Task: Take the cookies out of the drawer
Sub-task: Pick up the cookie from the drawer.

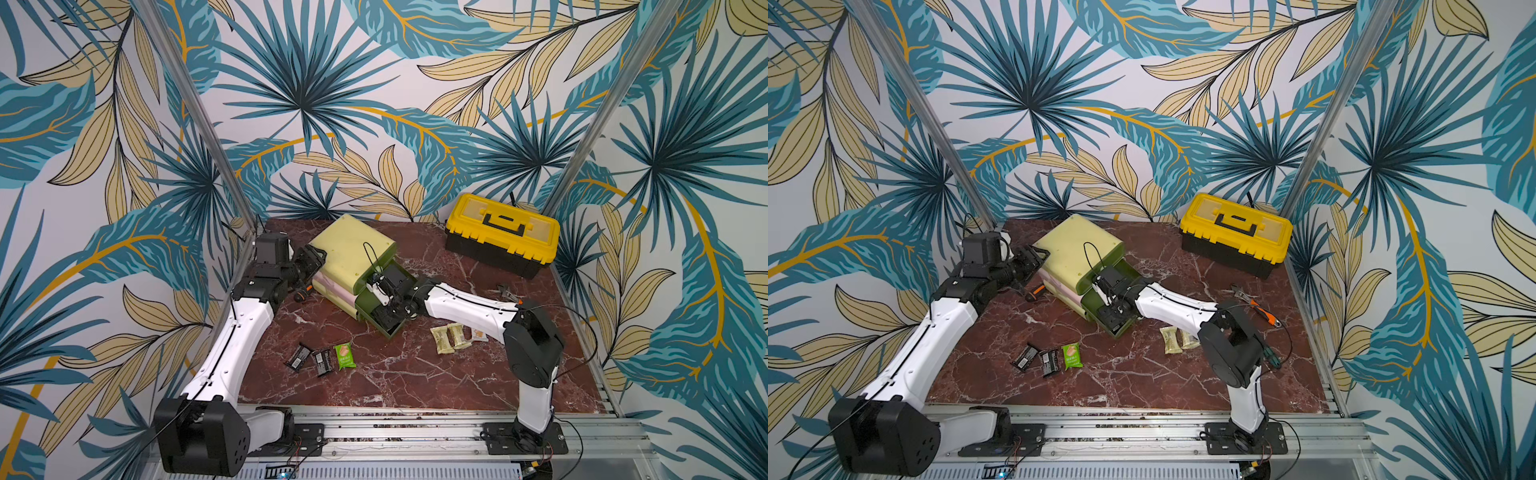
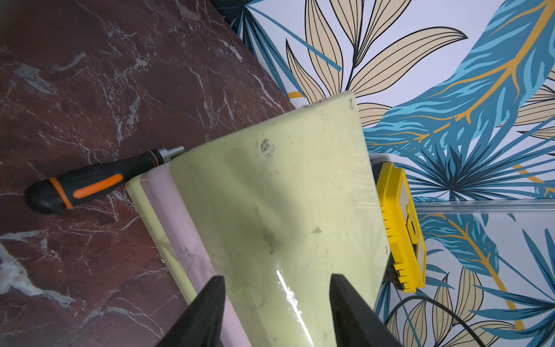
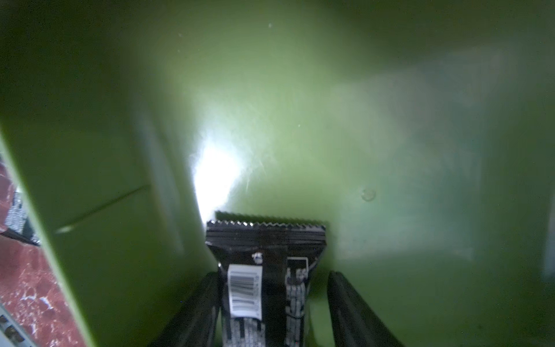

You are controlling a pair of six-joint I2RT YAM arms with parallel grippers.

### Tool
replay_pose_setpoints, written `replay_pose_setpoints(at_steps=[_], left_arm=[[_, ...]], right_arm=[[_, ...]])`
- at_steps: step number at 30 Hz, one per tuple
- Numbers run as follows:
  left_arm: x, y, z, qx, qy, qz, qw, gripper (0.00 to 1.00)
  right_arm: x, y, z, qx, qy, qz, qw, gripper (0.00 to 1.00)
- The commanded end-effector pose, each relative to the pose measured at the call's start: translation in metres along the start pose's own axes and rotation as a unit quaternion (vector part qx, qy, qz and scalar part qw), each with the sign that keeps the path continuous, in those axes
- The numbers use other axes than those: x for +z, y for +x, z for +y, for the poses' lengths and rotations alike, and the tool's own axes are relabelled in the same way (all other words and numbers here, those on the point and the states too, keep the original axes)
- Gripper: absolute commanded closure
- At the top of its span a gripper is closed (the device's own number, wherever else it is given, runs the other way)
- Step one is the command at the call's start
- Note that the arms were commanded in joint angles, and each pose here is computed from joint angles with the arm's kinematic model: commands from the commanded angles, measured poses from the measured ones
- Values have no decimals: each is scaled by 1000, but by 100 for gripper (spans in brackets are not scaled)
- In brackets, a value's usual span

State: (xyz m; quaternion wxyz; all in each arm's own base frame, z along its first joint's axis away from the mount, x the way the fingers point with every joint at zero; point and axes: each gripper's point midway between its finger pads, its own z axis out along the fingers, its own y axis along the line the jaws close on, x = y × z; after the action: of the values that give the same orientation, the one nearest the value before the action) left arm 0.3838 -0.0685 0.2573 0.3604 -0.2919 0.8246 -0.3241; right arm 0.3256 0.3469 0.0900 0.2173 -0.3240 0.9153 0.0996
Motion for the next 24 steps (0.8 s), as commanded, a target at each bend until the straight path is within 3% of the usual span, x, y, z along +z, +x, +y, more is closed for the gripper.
replay_pose_setpoints(at_steps=[1,13,24], left_arm=[[5,4,8,3,-11,4,1000,41],[4,2,6,4,-10,0,1000,41],[2,0,2,8,-5,-2,1000,41]], right_arm=[[15,9,-6,-1,20,18,1000,43],[1,-8,-15,7,46,-19,999,57],[-28,-28,-19,16,53,-82,995,59]])
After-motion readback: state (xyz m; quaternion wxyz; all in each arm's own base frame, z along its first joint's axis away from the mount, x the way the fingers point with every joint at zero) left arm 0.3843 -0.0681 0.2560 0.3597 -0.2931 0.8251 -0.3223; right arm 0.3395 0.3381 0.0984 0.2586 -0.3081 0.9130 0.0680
